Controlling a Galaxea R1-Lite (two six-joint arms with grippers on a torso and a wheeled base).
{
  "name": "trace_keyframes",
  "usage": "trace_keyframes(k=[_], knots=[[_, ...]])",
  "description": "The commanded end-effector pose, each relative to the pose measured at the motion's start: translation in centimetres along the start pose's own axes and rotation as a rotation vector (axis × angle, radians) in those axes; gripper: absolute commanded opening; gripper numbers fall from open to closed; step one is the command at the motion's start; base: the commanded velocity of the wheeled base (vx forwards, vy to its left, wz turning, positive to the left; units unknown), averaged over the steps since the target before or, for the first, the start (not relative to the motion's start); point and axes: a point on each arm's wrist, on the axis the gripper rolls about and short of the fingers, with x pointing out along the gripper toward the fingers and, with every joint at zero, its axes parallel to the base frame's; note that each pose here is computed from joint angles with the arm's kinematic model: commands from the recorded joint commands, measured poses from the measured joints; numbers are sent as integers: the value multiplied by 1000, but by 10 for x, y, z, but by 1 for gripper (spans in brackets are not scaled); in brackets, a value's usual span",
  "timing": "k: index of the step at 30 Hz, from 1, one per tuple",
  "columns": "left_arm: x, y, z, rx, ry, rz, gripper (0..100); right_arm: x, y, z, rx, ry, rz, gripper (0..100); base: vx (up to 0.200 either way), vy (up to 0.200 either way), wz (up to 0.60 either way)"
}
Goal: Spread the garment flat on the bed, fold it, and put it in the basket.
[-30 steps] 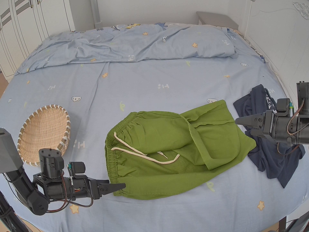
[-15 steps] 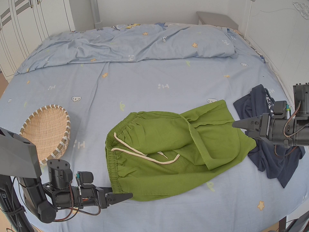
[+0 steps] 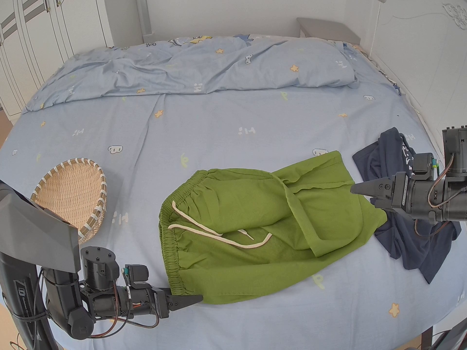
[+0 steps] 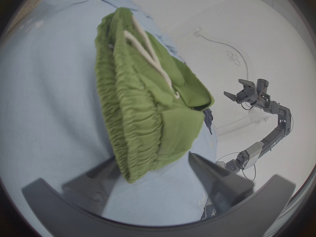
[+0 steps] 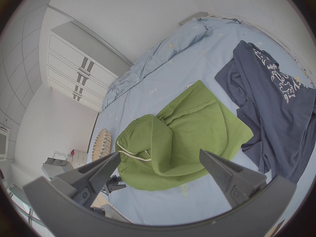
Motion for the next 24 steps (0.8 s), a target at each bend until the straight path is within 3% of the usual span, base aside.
trace_keyframes(k=[1,12,17,24], knots=[[1,2,-1,-23,0,6,0,1,0,0,0,1,0,100,0,0,0],[-20,0,13,-82,-96,28,0,0,0,0,2,0,-2,100,0,0,0],[-41,-20,22,-171,-170,-24,0,-1,0,1,1,-6,0,100,0,0,0],[-59,-34,22,-221,-157,-24,0,-1,1,-1,-1,4,4,100,0,0,0]])
